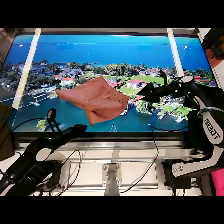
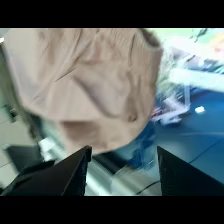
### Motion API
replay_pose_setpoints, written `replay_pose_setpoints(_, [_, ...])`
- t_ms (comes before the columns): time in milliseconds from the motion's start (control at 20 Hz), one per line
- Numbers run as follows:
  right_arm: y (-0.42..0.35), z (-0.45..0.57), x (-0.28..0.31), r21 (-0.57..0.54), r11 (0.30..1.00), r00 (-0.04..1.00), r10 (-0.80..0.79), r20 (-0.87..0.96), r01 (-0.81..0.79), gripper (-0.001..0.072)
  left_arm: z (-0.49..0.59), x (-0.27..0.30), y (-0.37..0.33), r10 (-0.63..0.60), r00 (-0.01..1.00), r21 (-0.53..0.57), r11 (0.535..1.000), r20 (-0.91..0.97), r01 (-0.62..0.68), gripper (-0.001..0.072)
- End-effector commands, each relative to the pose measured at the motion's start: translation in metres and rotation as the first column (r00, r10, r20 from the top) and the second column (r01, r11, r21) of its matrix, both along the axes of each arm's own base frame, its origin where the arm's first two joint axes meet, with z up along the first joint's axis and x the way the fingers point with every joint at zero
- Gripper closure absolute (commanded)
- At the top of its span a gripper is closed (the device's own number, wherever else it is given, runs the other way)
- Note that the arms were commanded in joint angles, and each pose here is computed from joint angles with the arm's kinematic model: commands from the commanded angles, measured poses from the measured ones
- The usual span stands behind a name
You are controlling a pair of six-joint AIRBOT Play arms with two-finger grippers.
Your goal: Fold the clothes and pants, and hang the long-sleeved shirts on hangers.
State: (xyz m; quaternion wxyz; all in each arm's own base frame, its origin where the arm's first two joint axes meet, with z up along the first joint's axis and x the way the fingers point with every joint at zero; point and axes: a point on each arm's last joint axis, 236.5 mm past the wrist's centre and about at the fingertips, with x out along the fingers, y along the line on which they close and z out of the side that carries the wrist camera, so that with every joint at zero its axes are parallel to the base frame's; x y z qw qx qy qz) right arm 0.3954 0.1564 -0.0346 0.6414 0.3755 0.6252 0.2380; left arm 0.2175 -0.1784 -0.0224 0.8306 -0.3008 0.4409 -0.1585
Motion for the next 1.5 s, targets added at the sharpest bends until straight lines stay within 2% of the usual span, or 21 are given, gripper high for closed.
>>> replay_pose_setpoints(0, [0.012, -0.011, 0.011, -0.045, 0.997, 0.998, -0.064, -0.003, 0.064, 0.0233, 0.004, 0.012, -0.012, -0.116, 0.982, 0.078, 0.991, 0.151, 0.106, 0.0403])
replay_pose_setpoints(50, [0.012, -0.011, 0.012, -0.043, 0.997, 0.998, -0.070, -0.006, 0.070, 0.0233, -0.006, 0.009, -0.014, -0.136, 0.983, 0.098, 0.987, 0.125, 0.124, 0.0401])
replay_pose_setpoints(150, [0.012, -0.012, 0.012, -0.041, 0.996, 0.996, -0.082, -0.021, 0.081, 0.0233, -0.025, 0.003, -0.020, -0.169, 0.983, 0.130, 0.979, 0.075, 0.158, 0.0230])
replay_pose_setpoints(250, [0.012, -0.012, 0.012, -0.042, 0.996, 0.996, -0.082, -0.021, 0.081, 0.0233, -0.029, 0.001, -0.031, -0.298, 0.945, 0.224, 0.938, 0.137, 0.264, 0.0230])
replay_pose_setpoints(300, [0.012, -0.012, 0.012, -0.042, 0.996, 0.996, -0.082, -0.021, 0.081, 0.0233, -0.027, -0.002, -0.038, -0.412, 0.891, 0.310, 0.886, 0.189, 0.344, 0.0230])
replay_pose_setpoints(350, [0.012, -0.012, 0.012, -0.041, 0.996, 0.996, -0.081, -0.021, 0.080, 0.0233, -0.025, -0.008, -0.045, -0.536, 0.815, 0.403, 0.811, 0.221, 0.424, 0.0230])
replay_pose_setpoints(450, [0.012, -0.012, 0.012, -0.041, 0.996, 0.997, -0.081, -0.021, 0.080, 0.0233, -0.029, -0.019, -0.050, -0.678, 0.702, 0.520, 0.689, 0.217, 0.505, 0.0234])
replay_pose_setpoints(600, [0.013, -0.011, 0.011, -0.039, 0.996, 0.997, -0.078, -0.024, 0.077, 0.0233, -0.036, -0.014, -0.044, -0.735, 0.647, 0.611, 0.612, 0.203, 0.502, 0.0234])
replay_pose_setpoints(750, [0.014, -0.011, 0.008, -0.034, 0.997, 0.997, -0.071, -0.034, 0.070, 0.0233, -0.050, -0.007, -0.034, -0.805, 0.575, 0.721, 0.486, 0.148, 0.495, 0.0243])
replay_pose_setpoints(800, [0.014, -0.011, 0.007, -0.033, 0.997, 0.997, -0.072, -0.040, 0.070, 0.0232, -0.055, -0.005, -0.033, -0.816, 0.562, 0.736, 0.462, 0.135, 0.494, 0.0243])
replay_pose_setpoints(850, [0.015, -0.011, 0.007, -0.031, 0.997, 0.996, -0.077, -0.049, 0.075, 0.0232, -0.057, -0.004, -0.034, -0.817, 0.561, 0.739, 0.460, 0.135, 0.493, 0.0243])
replay_pose_setpoints(1050, [0.027, -0.013, 0.008, -0.046, 0.996, 0.997, -0.073, -0.035, 0.071, 0.0231, -0.053, 0.011, -0.048, -0.805, 0.553, 0.739, 0.504, 0.215, 0.447, 0.0250])
replay_pose_setpoints(1100, [0.030, -0.015, 0.011, -0.056, 0.995, 0.997, -0.079, -0.018, 0.078, 0.0230, -0.059, 0.011, -0.048, -0.805, 0.558, 0.737, 0.499, 0.200, 0.455, 0.0362])
replay_pose_setpoints(1150, [0.032, -0.016, 0.015, -0.065, 0.994, 0.996, -0.089, -0.001, 0.089, 0.0230, -0.065, 0.010, -0.047, -0.808, 0.561, 0.738, 0.488, 0.181, 0.466, 0.0424])
replay_pose_setpoints(1200, [0.034, -0.017, 0.017, -0.070, 0.993, 0.995, -0.097, 0.004, 0.097, 0.0230, -0.071, 0.009, -0.046, -0.810, 0.563, 0.738, 0.479, 0.164, 0.475, 0.0444])
replay_pose_setpoints(1250, [0.035, -0.018, 0.018, -0.073, 0.991, 0.994, -0.109, -0.008, 0.109, 0.0230, -0.074, 0.008, -0.045, -0.810, 0.566, 0.736, 0.477, 0.154, 0.481, 0.0522])
replay_pose_setpoints(1300, [0.035, -0.020, 0.015, -0.078, 0.991, 0.993, -0.112, -0.026, 0.110, 0.0230, -0.073, 0.009, -0.046, -0.809, 0.566, 0.736, 0.479, 0.158, 0.478, 0.0652])
replay_pose_setpoints(1350, [0.036, -0.024, 0.010, -0.082, 0.992, 0.993, -0.101, -0.053, 0.097, 0.0230, -0.071, 0.010, -0.047, -0.808, 0.566, 0.736, 0.482, 0.163, 0.476, 0.0699])
replay_pose_setpoints(1450, [0.039, -0.034, -0.008, -0.093, 0.995, 0.990, -0.058, -0.127, 0.047, 0.0230, -0.065, 0.013, -0.050, -0.807, 0.564, 0.736, 0.489, 0.177, 0.468, 0.0699])
